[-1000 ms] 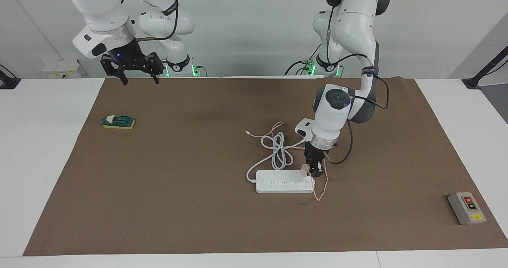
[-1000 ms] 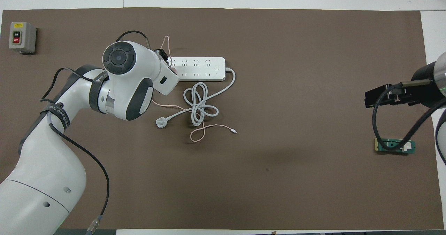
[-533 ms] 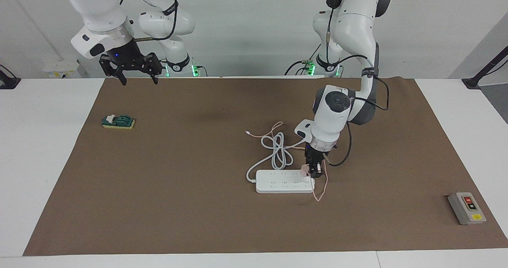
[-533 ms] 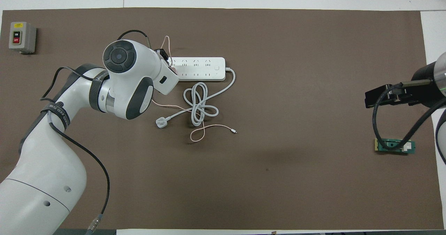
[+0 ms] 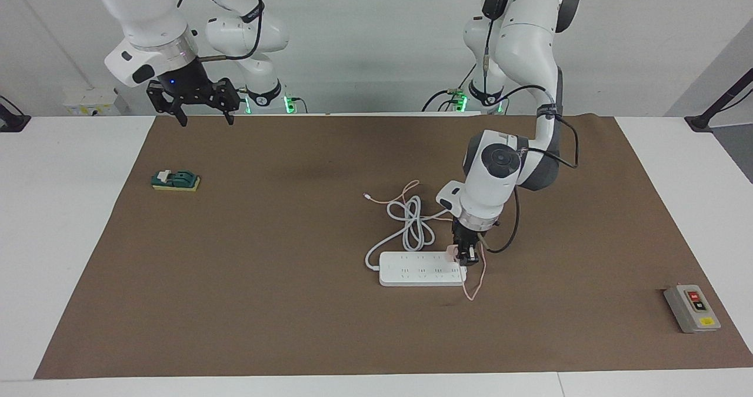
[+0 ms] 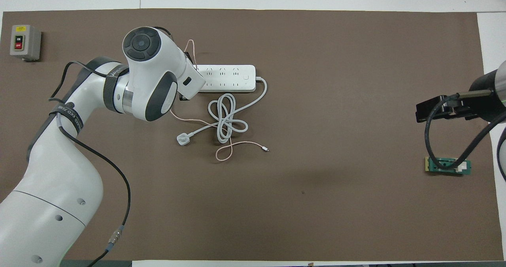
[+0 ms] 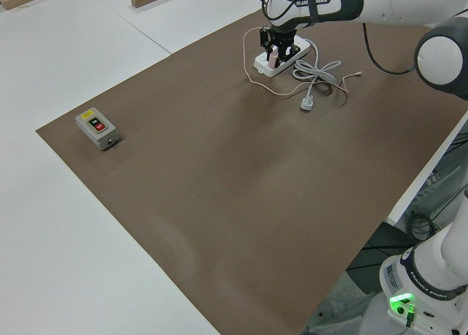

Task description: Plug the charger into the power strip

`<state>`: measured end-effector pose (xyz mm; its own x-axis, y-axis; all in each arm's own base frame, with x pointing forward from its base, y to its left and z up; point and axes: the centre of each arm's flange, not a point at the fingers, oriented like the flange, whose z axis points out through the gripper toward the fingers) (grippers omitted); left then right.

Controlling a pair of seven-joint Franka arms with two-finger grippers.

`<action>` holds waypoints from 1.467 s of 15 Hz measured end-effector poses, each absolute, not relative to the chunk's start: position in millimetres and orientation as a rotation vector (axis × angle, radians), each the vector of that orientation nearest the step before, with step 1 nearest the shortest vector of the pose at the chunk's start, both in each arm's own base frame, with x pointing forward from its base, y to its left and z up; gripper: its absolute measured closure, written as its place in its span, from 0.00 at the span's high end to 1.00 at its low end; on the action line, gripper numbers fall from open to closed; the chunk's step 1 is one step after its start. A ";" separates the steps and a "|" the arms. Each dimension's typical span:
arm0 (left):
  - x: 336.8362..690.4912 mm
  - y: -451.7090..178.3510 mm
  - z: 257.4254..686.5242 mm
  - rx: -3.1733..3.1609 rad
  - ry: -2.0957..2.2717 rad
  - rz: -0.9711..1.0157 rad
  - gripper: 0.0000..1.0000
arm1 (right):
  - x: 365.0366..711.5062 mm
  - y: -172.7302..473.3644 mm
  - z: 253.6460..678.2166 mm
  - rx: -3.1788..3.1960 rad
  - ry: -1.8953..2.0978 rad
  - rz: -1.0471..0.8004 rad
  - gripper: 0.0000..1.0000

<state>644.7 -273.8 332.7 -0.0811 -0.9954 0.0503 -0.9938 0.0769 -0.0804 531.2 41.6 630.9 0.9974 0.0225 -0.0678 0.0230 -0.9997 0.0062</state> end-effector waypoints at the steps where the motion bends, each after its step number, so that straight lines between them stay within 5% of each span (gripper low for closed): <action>1: 645.5 -272.7 330.9 -2.076 2.333 -0.157 0.31 | 531.2 41.6 630.9 3.133 0.036 -0.106 1.00; 14: 642.4 -270.3 320.6 -2.091 2.334 -0.225 0.37 | 531.2 41.6 630.9 3.133 0.036 -0.106 1.00; 20: 658.8 -274.8 354.6 -2.097 2.280 -0.334 0.95 | 531.2 41.6 630.9 3.133 0.036 -0.106 1.00; 22: 662.8 -255.3 405.6 -2.109 2.232 -0.368 1.00 | 531.2 41.6 630.9 3.133 0.036 -0.106 1.00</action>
